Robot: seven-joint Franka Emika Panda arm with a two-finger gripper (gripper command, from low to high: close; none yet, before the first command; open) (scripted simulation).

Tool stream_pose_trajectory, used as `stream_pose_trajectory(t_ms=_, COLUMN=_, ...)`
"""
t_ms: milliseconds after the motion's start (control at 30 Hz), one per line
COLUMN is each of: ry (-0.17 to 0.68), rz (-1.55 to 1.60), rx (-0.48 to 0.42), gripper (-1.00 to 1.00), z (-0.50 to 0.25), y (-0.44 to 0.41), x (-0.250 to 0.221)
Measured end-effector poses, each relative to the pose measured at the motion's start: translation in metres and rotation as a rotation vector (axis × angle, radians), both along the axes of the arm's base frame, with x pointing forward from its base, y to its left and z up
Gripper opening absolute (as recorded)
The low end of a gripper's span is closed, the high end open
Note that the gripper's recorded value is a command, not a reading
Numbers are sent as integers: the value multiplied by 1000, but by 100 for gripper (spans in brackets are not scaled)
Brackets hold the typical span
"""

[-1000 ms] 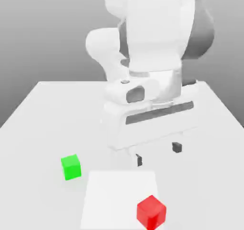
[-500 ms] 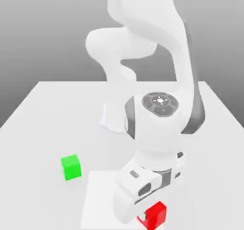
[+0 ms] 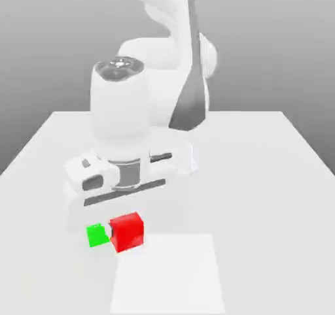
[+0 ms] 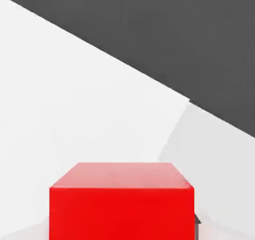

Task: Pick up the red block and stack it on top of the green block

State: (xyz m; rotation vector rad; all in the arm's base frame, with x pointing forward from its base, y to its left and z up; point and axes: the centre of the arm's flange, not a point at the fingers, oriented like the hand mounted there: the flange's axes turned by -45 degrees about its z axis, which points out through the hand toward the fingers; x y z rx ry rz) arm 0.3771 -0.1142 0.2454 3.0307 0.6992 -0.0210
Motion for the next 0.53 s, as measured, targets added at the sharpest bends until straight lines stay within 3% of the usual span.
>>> stream_pose_trajectory(t_ms=167, ry=-4, rz=-59, rx=28, gripper=-100, z=0, y=-40, x=-71)
stream_pose_trajectory(t_ms=433, ry=-8, rz=-67, rx=39, gripper=-100, z=-57, y=-43, x=-80)
stream_pose_trajectory(t_ms=467, ry=-7, rz=-65, rx=37, gripper=100, z=-63, y=-42, x=-81)
stream_pose_trajectory(t_ms=533, ry=-7, rz=-55, rx=37, gripper=100, z=-63, y=-39, x=-79)
